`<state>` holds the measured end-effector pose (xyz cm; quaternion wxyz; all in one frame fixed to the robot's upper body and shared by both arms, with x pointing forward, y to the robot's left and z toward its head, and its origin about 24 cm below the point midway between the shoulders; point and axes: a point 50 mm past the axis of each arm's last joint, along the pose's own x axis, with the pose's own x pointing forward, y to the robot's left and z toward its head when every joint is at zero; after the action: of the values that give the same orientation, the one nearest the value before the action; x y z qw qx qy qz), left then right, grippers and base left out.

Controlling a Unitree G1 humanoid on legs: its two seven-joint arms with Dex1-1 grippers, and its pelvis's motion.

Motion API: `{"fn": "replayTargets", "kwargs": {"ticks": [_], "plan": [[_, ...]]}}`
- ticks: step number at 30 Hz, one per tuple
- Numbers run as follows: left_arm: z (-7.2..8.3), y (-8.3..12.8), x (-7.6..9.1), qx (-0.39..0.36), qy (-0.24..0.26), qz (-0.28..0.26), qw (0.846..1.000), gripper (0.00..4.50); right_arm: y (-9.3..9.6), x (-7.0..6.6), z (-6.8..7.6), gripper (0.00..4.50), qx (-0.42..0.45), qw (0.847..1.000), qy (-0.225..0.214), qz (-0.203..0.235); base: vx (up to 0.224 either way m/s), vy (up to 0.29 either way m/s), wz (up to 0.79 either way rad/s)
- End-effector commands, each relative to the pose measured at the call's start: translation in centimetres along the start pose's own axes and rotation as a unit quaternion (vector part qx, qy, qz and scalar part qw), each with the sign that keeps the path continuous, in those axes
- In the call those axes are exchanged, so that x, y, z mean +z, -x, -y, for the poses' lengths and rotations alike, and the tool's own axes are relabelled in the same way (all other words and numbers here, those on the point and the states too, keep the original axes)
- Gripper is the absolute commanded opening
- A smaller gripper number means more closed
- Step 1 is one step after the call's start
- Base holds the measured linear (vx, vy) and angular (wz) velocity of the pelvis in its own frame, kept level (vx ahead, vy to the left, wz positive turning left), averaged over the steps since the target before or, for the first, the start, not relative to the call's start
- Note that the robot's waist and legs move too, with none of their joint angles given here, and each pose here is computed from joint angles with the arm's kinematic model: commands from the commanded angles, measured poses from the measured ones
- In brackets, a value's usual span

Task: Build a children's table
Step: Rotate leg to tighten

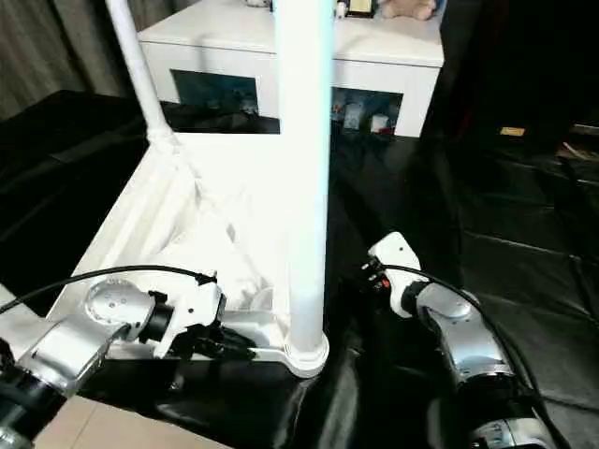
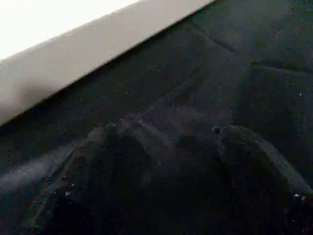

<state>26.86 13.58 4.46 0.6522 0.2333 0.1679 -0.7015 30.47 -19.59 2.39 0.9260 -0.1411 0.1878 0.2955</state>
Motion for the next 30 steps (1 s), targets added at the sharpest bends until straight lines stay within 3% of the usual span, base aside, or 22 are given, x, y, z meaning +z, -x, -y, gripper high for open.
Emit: {"fn": "replayTargets", "kwargs": {"ticks": [1,10,15,16,21,24,26,28,29,30], "plan": [[-0.7,1.4,-0.8,0.013,-0.018,-0.044,0.999,0.00,-0.3,0.7,0.2,3.52,-0.004,1.000,0.009,0.013,0.000,0.000,0.00],[-1.9,4.0,-1.5,0.013,-0.065,-0.068,0.995,0.00,-0.5,1.0,-0.5,3.52,0.003,1.000,0.002,0.024,0.000,0.000,0.00],[-3.2,4.7,-1.3,0.066,-0.093,-0.075,0.991,0.00,-0.6,1.0,-0.6,3.52,0.004,1.000,-0.001,0.027,0.000,0.000,0.00],[-3.6,5.0,-1.3,0.070,-0.086,-0.072,0.991,0.44,-0.7,1.1,-0.7,3.55,0.005,1.000,-0.002,0.029,0.000,0.000,0.00],[-4.1,6.1,-1.1,0.086,-0.099,-0.073,0.989,0.80,-0.8,1.3,-1.0,3.55,0.009,0.999,-0.007,0.037,0.000,0.000,0.00],[-4.4,6.7,-0.3,0.117,-0.126,-0.040,0.984,0.98,-0.9,1.6,-1.3,3.55,0.013,0.999,-0.013,0.045,0.000,0.000,0.00],[-4.1,6.9,0.6,0.140,-0.121,0.017,0.983,1.08,-0.8,1.8,-1.5,3.55,0.011,0.998,-0.017,0.055,0.000,0.000,0.00],[-3.7,7.1,1.0,0.172,-0.094,0.062,0.979,1.08,-0.6,2.0,-1.7,3.55,0.001,0.998,-0.033,0.062,0.000,0.000,0.00],[-3.1,7.5,1.3,0.222,-0.057,0.111,0.967,1.08,-0.4,2.1,-1.9,3.55,-0.014,0.996,-0.046,0.072,0.000,0.000,0.00],[-3.0,7.5,1.3,0.227,-0.052,0.117,0.965,1.08,-0.4,2.1,-2.0,3.55,-0.016,0.996,-0.048,0.074,0.000,0.000,0.00]]}}
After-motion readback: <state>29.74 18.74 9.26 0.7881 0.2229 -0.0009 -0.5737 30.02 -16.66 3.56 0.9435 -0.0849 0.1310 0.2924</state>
